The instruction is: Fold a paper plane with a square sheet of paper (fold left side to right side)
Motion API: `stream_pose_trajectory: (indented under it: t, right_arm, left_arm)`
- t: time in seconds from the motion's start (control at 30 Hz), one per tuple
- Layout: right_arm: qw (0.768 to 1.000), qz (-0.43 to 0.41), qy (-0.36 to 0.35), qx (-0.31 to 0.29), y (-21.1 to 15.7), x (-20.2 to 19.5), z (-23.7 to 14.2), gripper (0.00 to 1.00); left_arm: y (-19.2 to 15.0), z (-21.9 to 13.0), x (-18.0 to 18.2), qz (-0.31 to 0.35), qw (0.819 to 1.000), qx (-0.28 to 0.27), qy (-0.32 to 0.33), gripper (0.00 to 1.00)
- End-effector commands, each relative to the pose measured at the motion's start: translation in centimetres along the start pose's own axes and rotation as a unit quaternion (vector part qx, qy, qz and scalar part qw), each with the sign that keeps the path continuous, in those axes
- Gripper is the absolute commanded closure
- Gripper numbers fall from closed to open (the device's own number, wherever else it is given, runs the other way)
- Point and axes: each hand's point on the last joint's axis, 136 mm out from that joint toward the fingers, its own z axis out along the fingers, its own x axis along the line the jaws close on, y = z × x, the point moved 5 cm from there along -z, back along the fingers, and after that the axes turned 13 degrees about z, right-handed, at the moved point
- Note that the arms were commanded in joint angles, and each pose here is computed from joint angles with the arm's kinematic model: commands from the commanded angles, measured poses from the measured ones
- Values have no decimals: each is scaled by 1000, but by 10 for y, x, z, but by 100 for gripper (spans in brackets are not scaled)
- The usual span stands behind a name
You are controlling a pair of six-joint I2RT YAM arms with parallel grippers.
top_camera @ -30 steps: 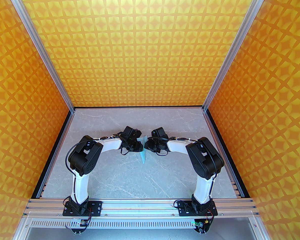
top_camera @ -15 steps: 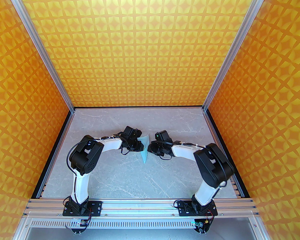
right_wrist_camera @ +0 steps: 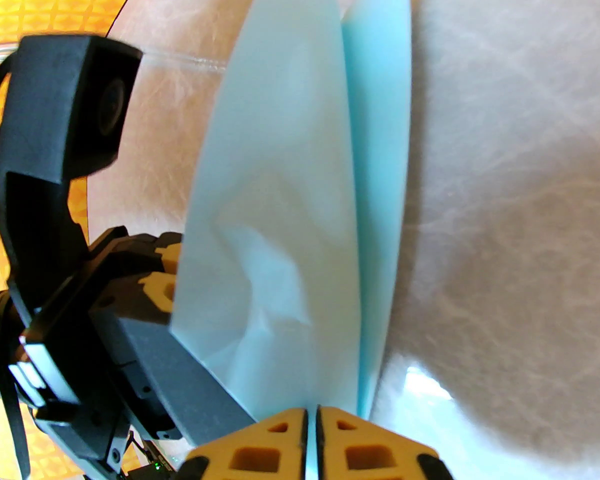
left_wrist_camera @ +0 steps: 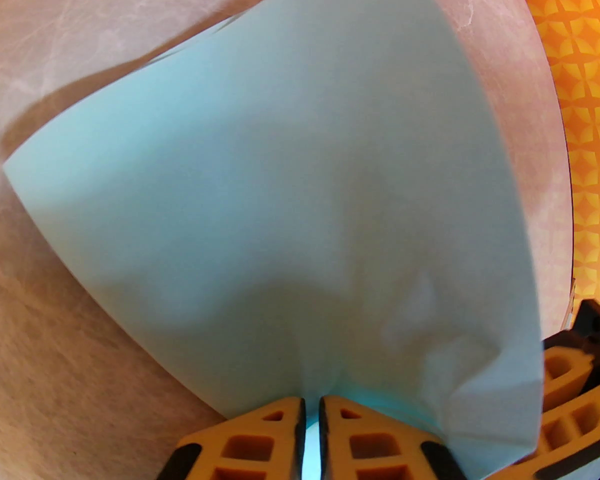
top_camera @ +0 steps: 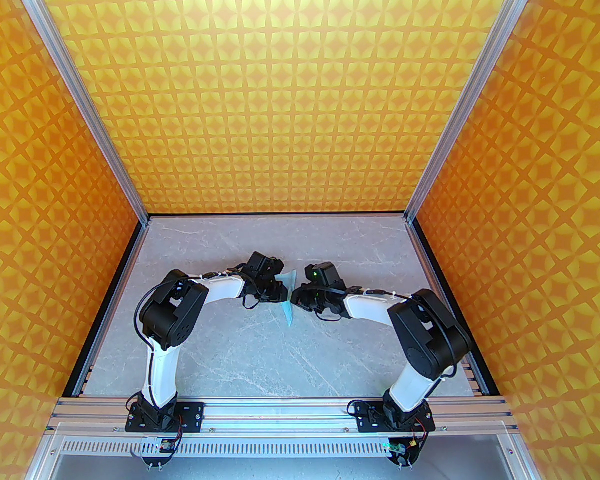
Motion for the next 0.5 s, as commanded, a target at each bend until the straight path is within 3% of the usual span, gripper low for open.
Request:
stream_pose_trajectory:
  t: [0.0,0.47]
  right_arm:
    - [1000,7,14,9,0,5,8,88]
    - [1000,21,-9,2,1,-9,18,87]
  left_arm:
    - [-16,16,14,-19,999,30,20,85]
    - [-4,0,6,-15,1000,6,21,80]
